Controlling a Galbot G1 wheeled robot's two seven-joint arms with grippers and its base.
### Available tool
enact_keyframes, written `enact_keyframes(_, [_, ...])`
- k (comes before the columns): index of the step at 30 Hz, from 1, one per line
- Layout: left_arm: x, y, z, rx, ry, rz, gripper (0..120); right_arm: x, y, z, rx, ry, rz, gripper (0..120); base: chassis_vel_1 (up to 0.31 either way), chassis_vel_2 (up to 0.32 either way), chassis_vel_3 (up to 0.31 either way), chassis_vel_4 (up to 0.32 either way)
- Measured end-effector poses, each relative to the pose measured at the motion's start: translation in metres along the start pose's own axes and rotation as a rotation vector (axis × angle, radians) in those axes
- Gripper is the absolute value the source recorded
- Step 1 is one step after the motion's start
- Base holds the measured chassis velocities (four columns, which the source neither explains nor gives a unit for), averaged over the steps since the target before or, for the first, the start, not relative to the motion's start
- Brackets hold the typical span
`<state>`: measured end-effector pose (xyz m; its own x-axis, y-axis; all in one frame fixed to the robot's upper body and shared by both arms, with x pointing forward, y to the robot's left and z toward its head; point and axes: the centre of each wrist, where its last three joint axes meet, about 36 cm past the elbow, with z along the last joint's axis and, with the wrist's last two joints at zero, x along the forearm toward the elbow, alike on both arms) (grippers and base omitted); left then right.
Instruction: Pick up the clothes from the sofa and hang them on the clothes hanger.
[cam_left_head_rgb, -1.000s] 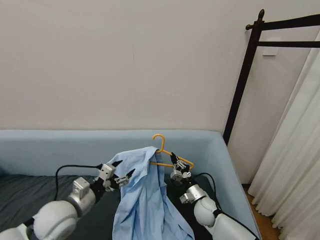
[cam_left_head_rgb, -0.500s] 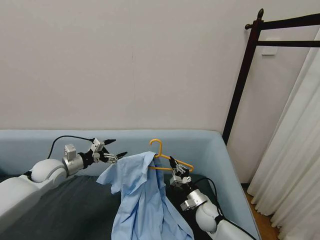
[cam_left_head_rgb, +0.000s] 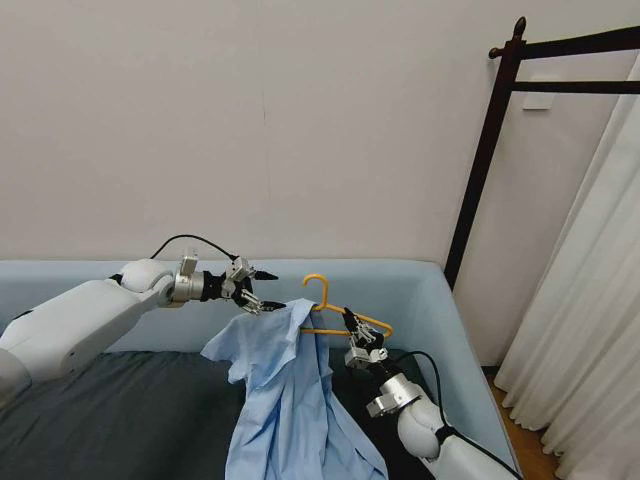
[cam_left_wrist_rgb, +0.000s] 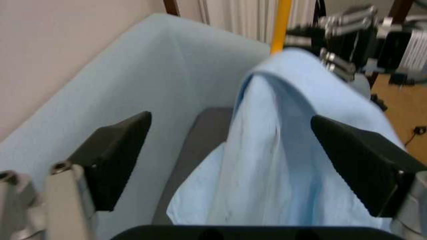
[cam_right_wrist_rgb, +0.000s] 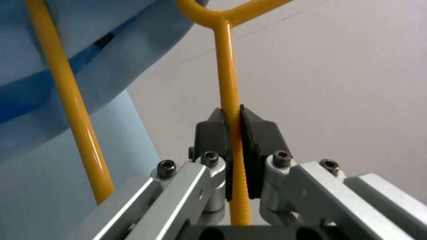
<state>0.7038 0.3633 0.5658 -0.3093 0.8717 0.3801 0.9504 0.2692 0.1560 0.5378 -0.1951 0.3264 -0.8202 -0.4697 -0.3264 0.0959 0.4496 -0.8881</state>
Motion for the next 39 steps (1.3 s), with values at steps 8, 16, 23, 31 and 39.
enact_keyframes(8, [-0.019,0.002,0.003,-0.005,0.028,0.047,63,0.000,-0.002,0.012,0.020,-0.006,-0.009,4,0.000,0.000,0.000,0.000])
enact_keyframes(16, [-0.040,0.003,0.014,-0.041,0.087,0.082,38,-0.004,-0.003,0.008,0.024,-0.030,-0.003,4,0.000,0.000,0.000,0.000])
enact_keyframes(23, [-0.050,0.006,0.016,-0.048,0.077,0.071,13,0.001,-0.003,0.007,0.024,-0.037,-0.005,4,0.000,0.000,0.000,0.000])
enact_keyframes(31, [-0.051,0.004,0.017,-0.076,0.069,0.061,4,0.005,-0.002,0.004,0.019,-0.042,-0.001,4,0.000,0.000,0.000,0.000])
enact_keyframes(39, [-0.052,0.002,0.021,-0.115,0.079,0.051,2,0.012,-0.002,-0.007,-0.001,-0.060,-0.010,14,0.000,0.000,0.000,0.000])
